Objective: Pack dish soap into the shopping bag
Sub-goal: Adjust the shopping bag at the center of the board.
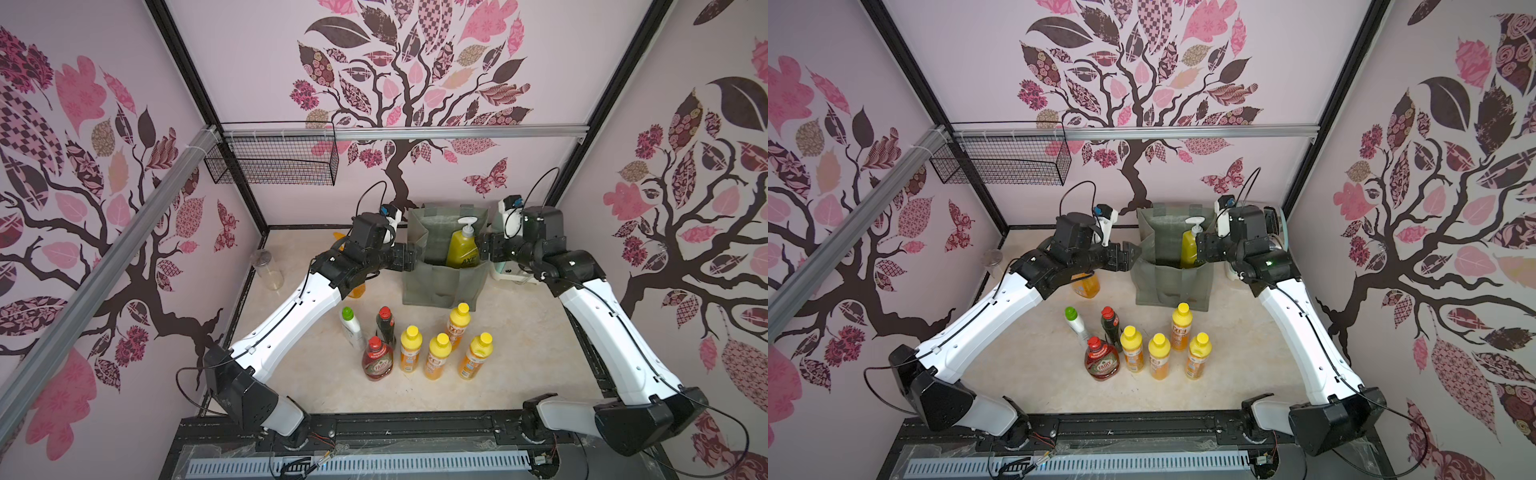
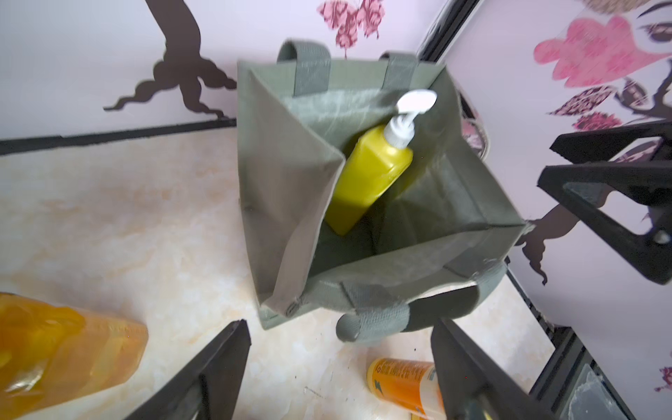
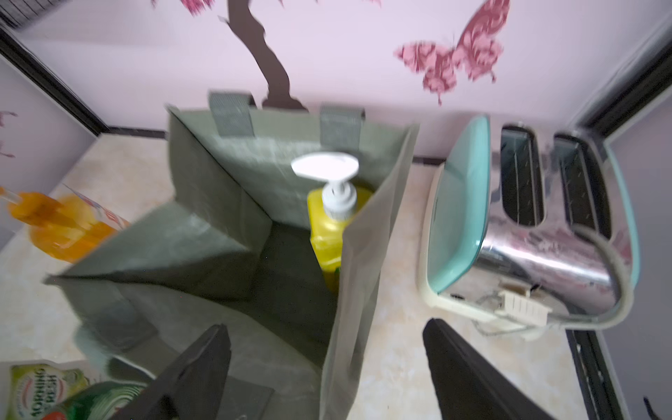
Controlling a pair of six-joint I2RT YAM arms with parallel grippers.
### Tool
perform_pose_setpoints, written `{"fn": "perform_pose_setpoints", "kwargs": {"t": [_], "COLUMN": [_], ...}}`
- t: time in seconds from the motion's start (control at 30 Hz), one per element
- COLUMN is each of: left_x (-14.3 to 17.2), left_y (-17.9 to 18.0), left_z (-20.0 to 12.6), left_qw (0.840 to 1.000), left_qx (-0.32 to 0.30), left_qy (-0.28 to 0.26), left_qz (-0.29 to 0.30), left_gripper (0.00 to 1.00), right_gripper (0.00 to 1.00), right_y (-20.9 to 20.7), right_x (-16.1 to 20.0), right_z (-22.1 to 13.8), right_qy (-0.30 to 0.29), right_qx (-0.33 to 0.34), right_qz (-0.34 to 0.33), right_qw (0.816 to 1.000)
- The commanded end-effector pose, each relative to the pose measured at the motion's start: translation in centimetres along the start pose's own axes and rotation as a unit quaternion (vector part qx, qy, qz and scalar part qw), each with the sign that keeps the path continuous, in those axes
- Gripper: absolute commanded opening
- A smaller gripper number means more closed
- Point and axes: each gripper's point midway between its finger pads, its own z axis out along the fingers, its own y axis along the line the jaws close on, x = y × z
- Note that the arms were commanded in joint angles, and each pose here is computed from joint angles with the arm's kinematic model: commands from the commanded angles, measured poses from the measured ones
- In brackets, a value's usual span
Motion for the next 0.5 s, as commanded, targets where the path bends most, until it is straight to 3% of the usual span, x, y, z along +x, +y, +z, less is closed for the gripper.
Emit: {"fn": "perform_pose_setpoints", "kwargs": {"t": [0.0,0.13,0.27,0.37,0.47], "left_x": [-0.3,1.6,3.8,4.9,5.9], "left_y": [1.7,2.5,1.5,0.7,-0.3], "left_z": [0.8,2.7,3.6,3.7,3.6], "left_qw": [0.999,0.999,0.999,0.999,0.998], "left_qx": [-0.030,-0.033,0.005,0.016,0.036], "left_qy": [0.008,0.030,0.041,0.047,0.053], "left_qz": [0.007,0.003,-0.012,-0.010,-0.012], "left_gripper": [0.84,0.84,0.83,0.80,0.71], "right_gripper": [0.78,0.73,0.64,0.63,0.60], "right_y": [1.6,4.2,6.7,6.5,4.9], "right_x": [-1.8,-3.3,-2.1,0.6,3.5], "right_z": [-0.3,1.8,4.4,6.9,8.7], "right_qy": [-0.005,-0.002,0.048,0.091,0.132], "right_qx": [-0.046,-0.119,-0.191,-0.189,-0.145], "right_qz": [-0.019,-0.016,0.003,0.016,0.007], "right_qw": [0.999,0.993,0.980,0.978,0.981]}}
